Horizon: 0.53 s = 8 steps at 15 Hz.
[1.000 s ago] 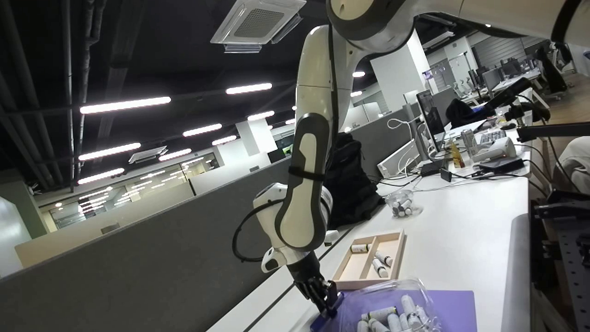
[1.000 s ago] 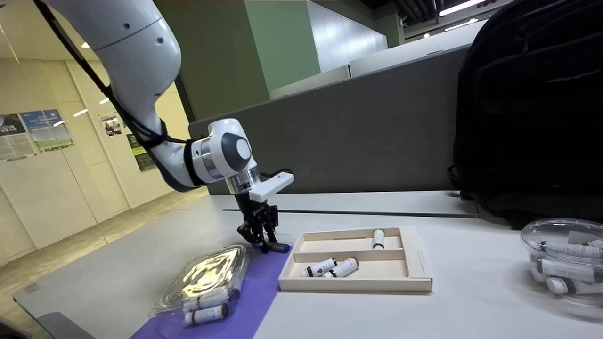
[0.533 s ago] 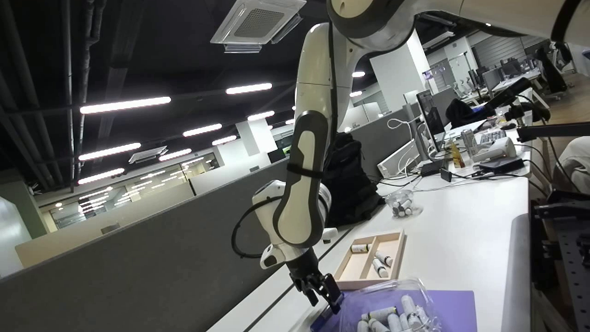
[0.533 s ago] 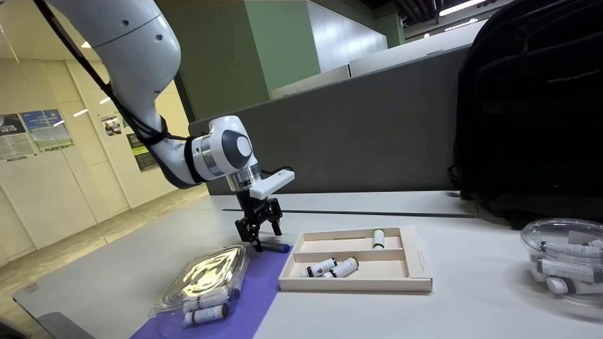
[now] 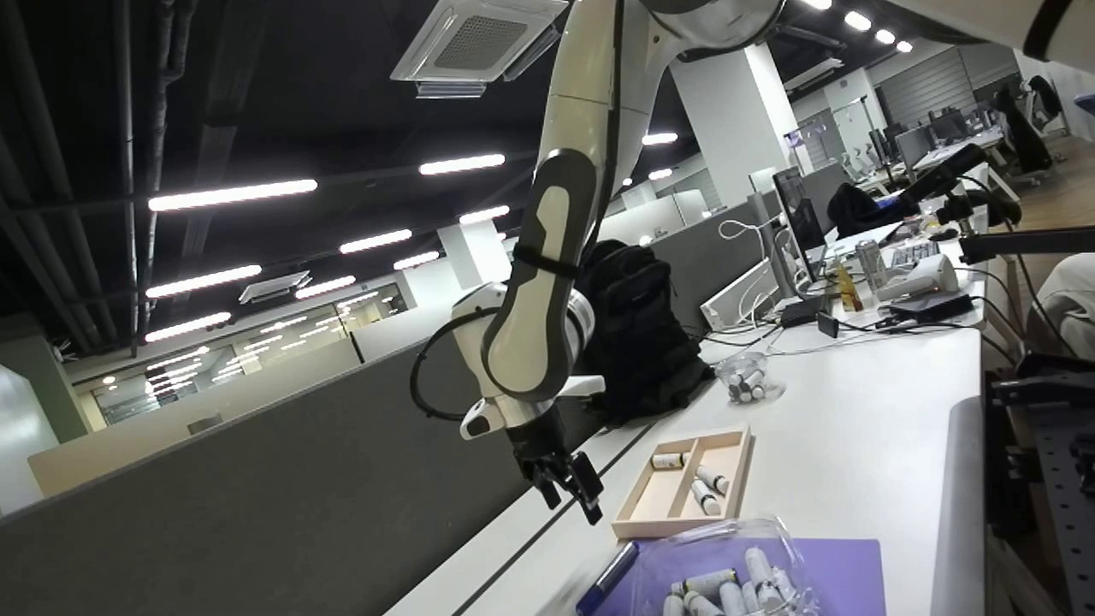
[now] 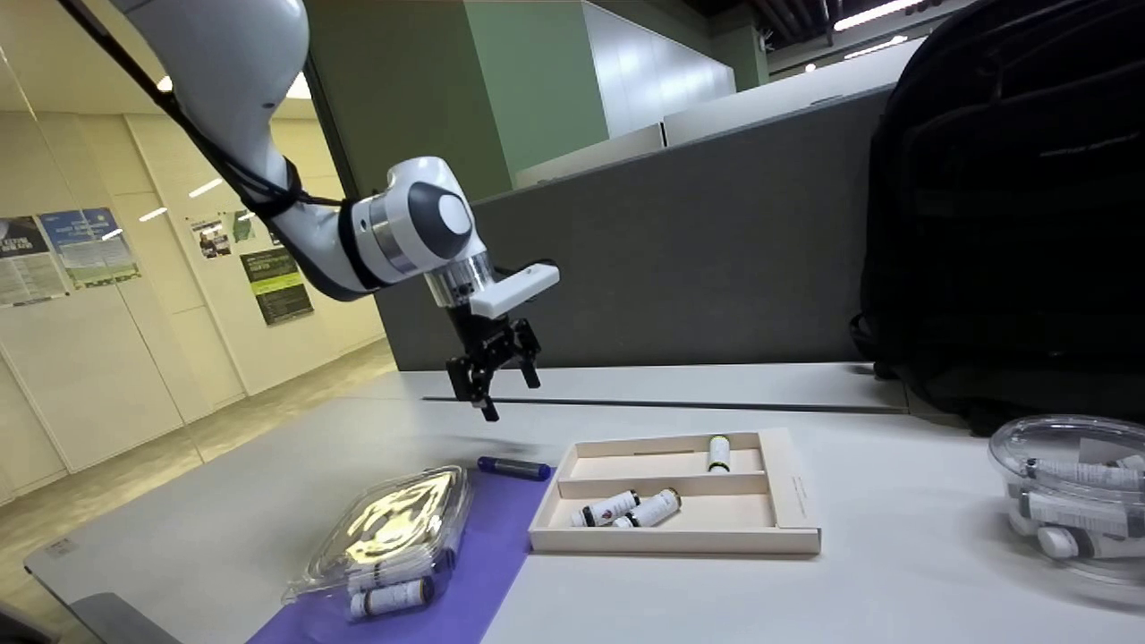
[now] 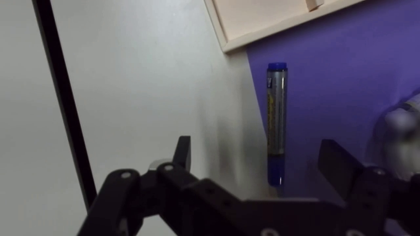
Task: Take the marker from the box and place it on the table
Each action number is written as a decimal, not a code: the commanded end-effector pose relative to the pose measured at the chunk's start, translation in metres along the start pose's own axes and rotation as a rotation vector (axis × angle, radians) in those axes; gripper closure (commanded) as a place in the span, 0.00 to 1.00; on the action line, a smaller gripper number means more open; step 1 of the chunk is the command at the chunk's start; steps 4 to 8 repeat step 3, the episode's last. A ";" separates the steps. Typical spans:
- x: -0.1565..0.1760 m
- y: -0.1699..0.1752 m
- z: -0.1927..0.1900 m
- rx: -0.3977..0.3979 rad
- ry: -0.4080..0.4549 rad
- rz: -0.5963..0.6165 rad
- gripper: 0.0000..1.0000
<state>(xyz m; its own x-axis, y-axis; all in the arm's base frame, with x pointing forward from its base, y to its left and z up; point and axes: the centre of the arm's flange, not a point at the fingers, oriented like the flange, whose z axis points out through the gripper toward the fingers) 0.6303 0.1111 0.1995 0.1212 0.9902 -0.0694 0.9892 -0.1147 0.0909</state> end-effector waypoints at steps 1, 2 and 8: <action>-0.022 -0.006 -0.037 -0.003 -0.066 0.072 0.00; -0.029 -0.005 -0.043 -0.003 -0.078 0.083 0.00; -0.038 -0.005 -0.046 0.016 -0.102 0.090 0.00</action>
